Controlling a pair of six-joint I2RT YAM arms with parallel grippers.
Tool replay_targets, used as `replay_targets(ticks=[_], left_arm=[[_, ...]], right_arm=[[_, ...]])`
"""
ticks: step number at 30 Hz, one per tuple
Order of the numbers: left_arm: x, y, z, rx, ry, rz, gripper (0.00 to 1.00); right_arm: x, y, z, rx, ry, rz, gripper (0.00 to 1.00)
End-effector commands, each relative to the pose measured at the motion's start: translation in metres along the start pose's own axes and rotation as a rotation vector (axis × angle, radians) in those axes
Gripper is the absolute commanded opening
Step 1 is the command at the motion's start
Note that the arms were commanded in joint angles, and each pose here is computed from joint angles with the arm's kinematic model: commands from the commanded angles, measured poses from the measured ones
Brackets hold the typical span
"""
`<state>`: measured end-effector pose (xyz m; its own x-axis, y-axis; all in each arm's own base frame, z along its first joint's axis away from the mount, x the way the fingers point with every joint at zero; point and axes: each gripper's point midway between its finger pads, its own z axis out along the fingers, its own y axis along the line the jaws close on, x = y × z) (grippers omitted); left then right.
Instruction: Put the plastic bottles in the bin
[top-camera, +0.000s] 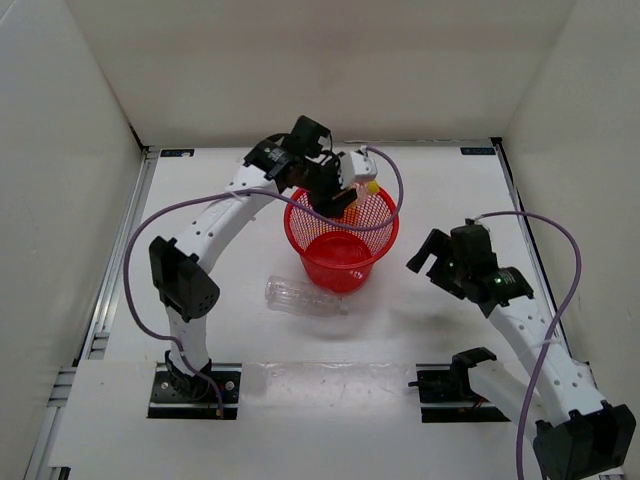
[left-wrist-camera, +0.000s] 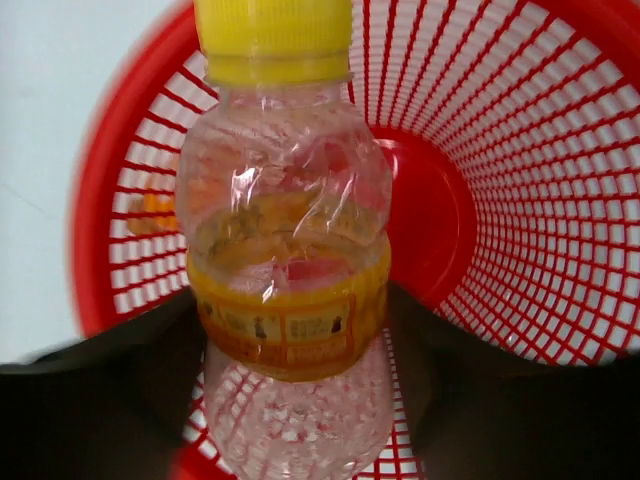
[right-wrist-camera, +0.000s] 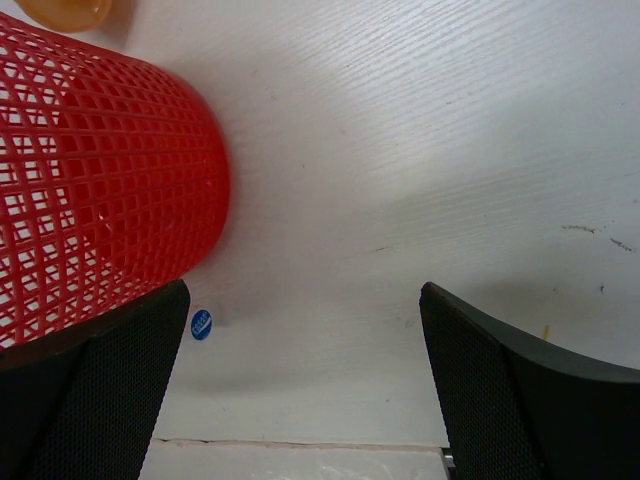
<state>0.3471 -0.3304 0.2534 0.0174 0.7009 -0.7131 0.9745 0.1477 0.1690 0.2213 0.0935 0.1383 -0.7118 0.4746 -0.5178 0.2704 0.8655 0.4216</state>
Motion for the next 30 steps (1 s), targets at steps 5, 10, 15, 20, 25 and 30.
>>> replay_targets(ticks=[5, 10, 15, 20, 25, 30], left_arm=[[-0.006, 0.009, -0.029, -0.171, 0.048, -0.022, 1.0], [0.011, 0.032, -0.04, -0.322, 0.136, -0.035, 1.0], [0.034, 0.044, -0.055, -0.457, 0.235, -0.108, 1.0], [0.061, 0.065, -0.074, -0.528, 0.276, -0.219, 1.0], [0.09, 0.061, -0.071, -0.461, 0.327, -0.299, 1.0], [0.11, 0.039, -0.052, -0.315, 0.349, -0.361, 0.85]], right_arm=[[0.009, -0.006, 0.0, 0.0, 0.001, 0.039, 0.99], [0.009, -0.006, 0.0, 0.0, 0.001, 0.039, 0.99], [0.011, -0.006, 0.001, -0.002, 0.016, 0.029, 0.99], [0.016, 0.002, 0.011, -0.029, 0.055, 0.029, 0.99], [0.011, 0.008, 0.013, -0.049, 0.048, 0.021, 0.99], [0.007, 0.017, 0.017, -0.076, 0.05, 0.021, 0.99]])
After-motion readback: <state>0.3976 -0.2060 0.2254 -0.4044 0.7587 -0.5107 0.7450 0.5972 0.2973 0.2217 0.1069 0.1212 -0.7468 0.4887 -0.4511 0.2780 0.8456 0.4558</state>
